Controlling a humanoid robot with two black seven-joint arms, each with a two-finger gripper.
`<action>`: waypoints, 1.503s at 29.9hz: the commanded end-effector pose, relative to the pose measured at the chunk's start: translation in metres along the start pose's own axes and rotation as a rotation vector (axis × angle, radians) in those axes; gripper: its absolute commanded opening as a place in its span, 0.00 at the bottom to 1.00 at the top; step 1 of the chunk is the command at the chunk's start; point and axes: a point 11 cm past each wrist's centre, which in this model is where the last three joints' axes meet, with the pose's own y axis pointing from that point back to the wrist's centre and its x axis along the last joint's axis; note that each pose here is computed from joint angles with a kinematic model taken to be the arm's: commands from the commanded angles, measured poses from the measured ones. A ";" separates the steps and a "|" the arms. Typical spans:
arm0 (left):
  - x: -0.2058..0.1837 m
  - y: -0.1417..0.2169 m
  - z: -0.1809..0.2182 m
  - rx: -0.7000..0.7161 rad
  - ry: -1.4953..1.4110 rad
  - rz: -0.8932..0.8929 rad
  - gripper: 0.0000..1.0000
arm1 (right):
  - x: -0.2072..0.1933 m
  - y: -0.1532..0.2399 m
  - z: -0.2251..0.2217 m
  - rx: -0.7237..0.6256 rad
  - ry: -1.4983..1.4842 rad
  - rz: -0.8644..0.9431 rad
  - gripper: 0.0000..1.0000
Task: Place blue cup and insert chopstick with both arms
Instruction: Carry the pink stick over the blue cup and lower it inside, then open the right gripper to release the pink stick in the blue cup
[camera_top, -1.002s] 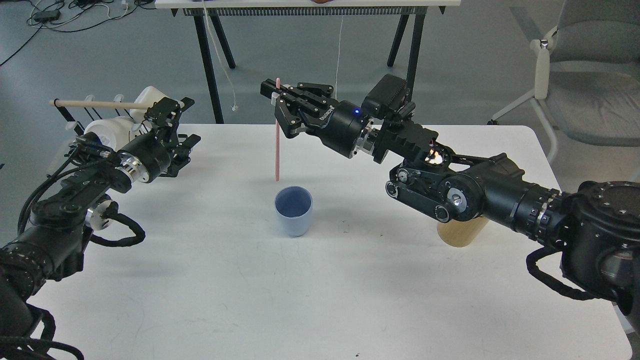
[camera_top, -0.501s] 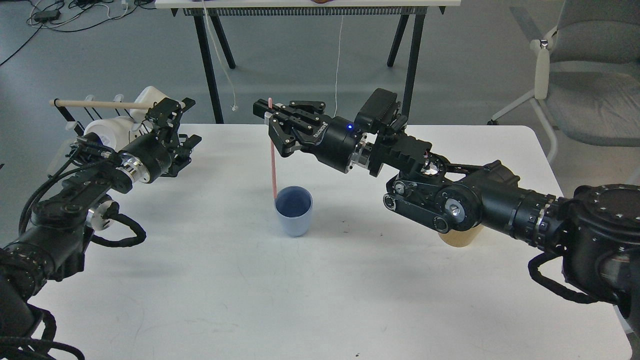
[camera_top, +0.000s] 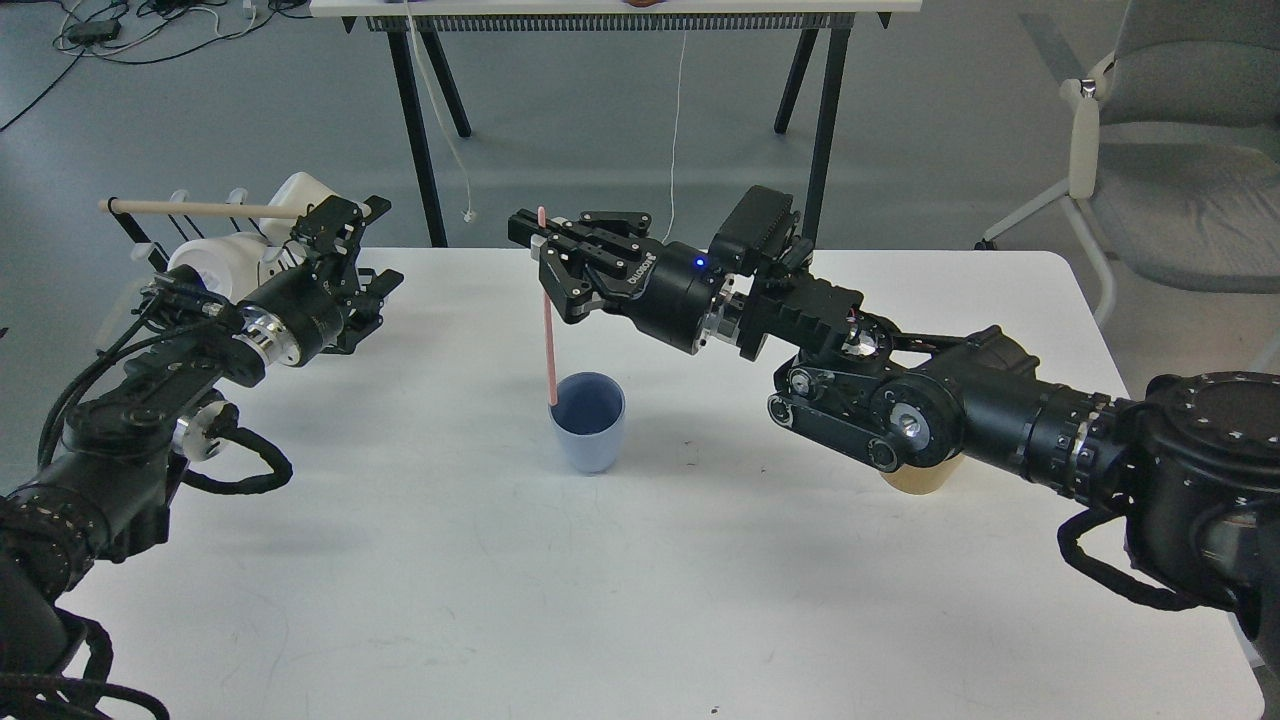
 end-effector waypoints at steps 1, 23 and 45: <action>-0.001 0.000 0.000 0.000 0.001 -0.001 0.99 | 0.000 0.001 0.002 -0.004 0.002 -0.001 0.01; -0.003 -0.002 0.000 -0.002 0.003 -0.005 0.99 | -0.008 0.025 0.017 -0.045 -0.009 -0.020 0.04; -0.005 -0.004 0.001 -0.007 0.008 -0.007 0.99 | 0.001 0.020 0.017 -0.067 -0.050 0.042 0.93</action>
